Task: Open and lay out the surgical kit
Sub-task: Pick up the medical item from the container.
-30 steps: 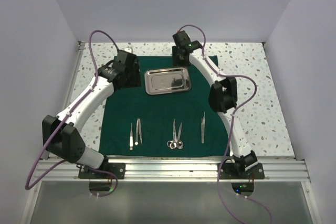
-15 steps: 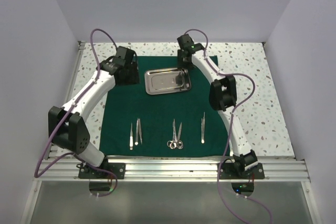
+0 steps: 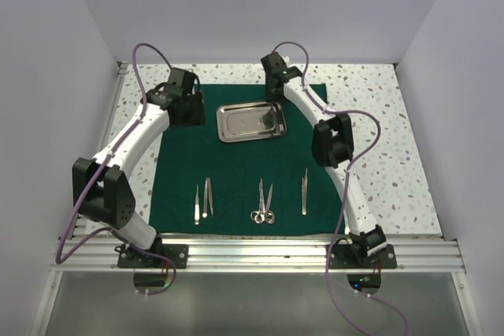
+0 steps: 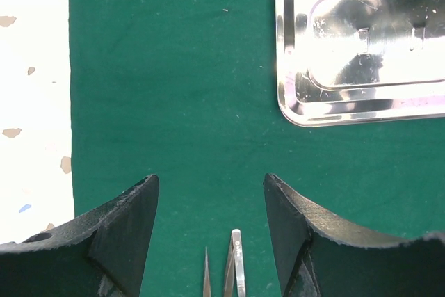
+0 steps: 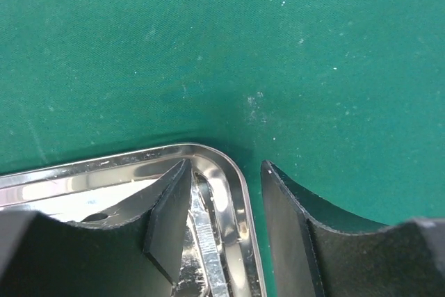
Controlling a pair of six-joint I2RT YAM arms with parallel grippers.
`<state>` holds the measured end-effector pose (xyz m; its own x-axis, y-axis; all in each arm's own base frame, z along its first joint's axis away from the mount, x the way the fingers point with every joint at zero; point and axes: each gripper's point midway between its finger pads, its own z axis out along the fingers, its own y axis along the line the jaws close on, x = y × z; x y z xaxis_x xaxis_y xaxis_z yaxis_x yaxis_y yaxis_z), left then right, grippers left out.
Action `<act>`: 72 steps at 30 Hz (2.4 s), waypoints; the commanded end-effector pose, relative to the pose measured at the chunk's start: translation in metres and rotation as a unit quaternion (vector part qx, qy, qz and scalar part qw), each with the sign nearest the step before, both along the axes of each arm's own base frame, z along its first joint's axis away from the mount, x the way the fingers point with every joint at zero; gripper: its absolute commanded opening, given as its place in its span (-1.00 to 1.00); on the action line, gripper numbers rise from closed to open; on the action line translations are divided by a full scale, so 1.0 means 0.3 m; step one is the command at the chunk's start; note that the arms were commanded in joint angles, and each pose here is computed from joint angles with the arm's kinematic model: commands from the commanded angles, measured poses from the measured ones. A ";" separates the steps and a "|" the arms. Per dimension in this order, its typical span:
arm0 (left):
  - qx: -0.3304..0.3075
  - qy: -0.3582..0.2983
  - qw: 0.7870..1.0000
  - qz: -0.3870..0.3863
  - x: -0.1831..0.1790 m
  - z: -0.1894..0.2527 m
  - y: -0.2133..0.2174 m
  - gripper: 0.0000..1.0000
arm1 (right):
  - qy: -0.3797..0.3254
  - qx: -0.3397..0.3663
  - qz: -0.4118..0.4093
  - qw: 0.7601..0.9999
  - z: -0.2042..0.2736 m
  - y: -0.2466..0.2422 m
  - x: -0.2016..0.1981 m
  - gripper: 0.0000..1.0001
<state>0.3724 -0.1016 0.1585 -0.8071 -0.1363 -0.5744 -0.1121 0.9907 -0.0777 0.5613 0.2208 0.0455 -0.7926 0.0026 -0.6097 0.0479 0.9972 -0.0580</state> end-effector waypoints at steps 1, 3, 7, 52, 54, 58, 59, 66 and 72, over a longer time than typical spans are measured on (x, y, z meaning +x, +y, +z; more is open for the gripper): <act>-0.010 -0.011 1.000 -0.017 0.024 0.001 0.001 0.32 | -0.068 0.010 -0.004 0.998 0.220 0.021 0.028 -0.03; -0.009 -0.010 1.000 -0.016 0.024 -0.009 0.011 0.31 | -0.067 0.009 0.005 0.998 0.223 0.052 0.013 -0.03; -0.015 -0.010 1.000 -0.014 0.019 -0.019 0.025 0.31 | -0.066 0.011 0.030 0.997 0.224 0.121 -0.015 -0.03; 0.008 0.036 0.999 0.003 0.025 -0.075 0.081 0.27 | 0.027 0.015 -0.007 1.000 -0.085 0.058 -0.071 -0.35; 0.010 0.038 0.999 0.002 0.030 -0.079 0.081 0.27 | 0.032 0.014 -0.010 0.999 -0.105 0.055 -0.074 -0.38; 0.010 0.041 0.999 0.003 0.044 -0.072 0.080 0.26 | 0.040 0.018 -0.012 0.999 -0.129 0.053 -0.076 -0.45; 0.011 0.042 0.999 0.003 0.045 -0.074 0.080 0.26 | 0.041 0.018 -0.011 0.999 -0.133 0.054 -0.076 -0.46; 0.009 0.049 0.999 0.003 0.062 -0.087 0.073 0.25 | 0.055 -0.016 -0.014 0.998 -0.165 0.005 -0.094 -0.54; 0.013 0.054 0.998 0.002 0.063 -0.100 0.077 0.25 | 0.083 -0.030 -0.010 0.996 -0.226 -0.024 -0.127 -0.82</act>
